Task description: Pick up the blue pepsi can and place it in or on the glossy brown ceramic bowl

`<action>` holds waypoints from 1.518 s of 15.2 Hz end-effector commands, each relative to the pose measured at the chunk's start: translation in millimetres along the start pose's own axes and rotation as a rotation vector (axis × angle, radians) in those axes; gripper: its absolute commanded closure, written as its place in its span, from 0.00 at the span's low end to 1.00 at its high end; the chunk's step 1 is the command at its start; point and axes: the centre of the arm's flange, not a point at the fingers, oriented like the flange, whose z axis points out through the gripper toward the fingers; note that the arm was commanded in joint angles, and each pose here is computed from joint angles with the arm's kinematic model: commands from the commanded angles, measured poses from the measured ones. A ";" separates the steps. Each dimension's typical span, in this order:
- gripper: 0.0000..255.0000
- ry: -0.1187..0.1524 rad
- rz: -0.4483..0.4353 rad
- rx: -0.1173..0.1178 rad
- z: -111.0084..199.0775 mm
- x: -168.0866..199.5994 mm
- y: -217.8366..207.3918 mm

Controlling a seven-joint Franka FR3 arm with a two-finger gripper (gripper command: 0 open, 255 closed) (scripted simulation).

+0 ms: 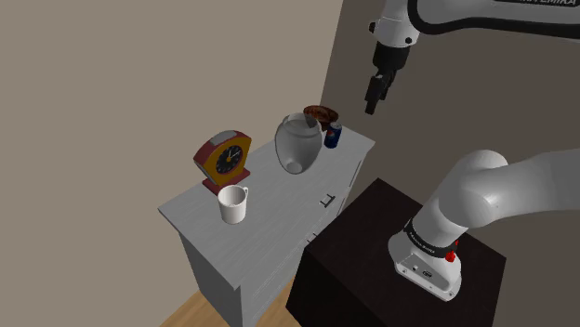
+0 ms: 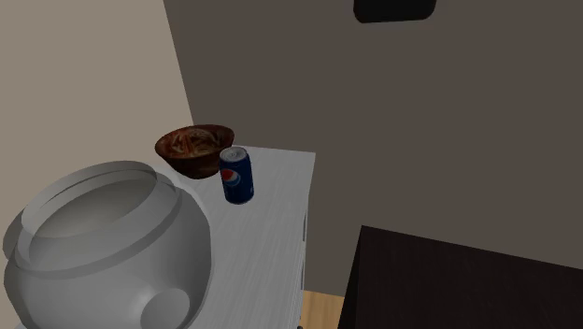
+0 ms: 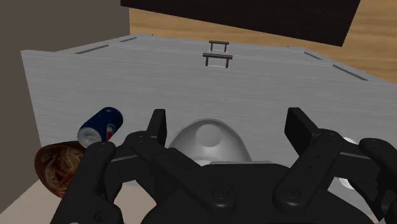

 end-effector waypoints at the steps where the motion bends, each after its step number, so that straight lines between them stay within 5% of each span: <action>1: 0.00 0.000 0.000 0.000 0.0 0.0 0.0; 23: 0.00 0.027 0.062 -0.012 195.9 123.5 170.3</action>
